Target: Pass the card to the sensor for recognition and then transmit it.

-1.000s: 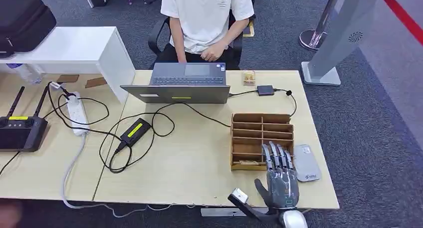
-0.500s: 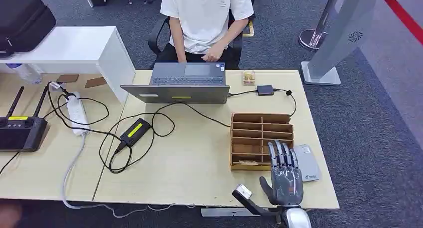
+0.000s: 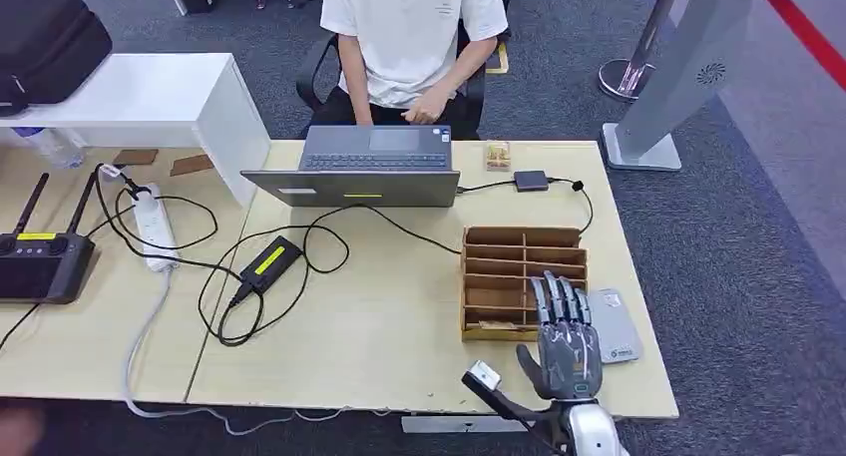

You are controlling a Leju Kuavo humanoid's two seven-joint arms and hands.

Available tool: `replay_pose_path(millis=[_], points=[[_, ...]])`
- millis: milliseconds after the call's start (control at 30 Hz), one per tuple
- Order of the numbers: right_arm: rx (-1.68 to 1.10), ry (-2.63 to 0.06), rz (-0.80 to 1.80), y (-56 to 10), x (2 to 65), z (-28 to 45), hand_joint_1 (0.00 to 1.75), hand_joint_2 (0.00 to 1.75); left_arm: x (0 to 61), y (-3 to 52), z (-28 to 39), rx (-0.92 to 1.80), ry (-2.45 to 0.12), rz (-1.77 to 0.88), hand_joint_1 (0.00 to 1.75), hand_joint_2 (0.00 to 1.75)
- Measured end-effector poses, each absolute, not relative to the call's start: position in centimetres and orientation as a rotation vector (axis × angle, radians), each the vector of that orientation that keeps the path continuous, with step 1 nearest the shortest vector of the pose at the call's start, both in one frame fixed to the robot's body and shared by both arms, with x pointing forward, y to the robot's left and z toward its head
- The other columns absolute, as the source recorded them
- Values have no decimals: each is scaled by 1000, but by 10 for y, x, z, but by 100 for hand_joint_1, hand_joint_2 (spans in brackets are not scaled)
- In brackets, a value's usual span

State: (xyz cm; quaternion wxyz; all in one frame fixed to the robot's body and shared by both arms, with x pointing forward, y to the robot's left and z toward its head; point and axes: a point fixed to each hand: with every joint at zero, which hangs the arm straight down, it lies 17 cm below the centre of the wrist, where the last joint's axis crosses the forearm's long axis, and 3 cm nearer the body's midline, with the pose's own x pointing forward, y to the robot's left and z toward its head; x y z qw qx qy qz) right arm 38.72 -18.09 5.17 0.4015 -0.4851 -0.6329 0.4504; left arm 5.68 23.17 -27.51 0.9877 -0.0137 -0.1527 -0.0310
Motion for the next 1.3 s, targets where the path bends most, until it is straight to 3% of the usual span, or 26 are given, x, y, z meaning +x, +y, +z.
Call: replay_pose_path(millis=[1033, 1067, 1300], points=[[-1131, -1647, 1182, -138, 387, 43, 0, 175, 56, 232, -275, -29, -301, -80, 0, 175], [-1131, -1647, 1182, -138, 387, 43, 175, 175, 56, 232, -275, -29, -301, -80, 0, 175], [-1095, -1665, 1182, -135, 386, 42, 175, 175, 55, 232, -275, -30, -300, -82, 0, 175]])
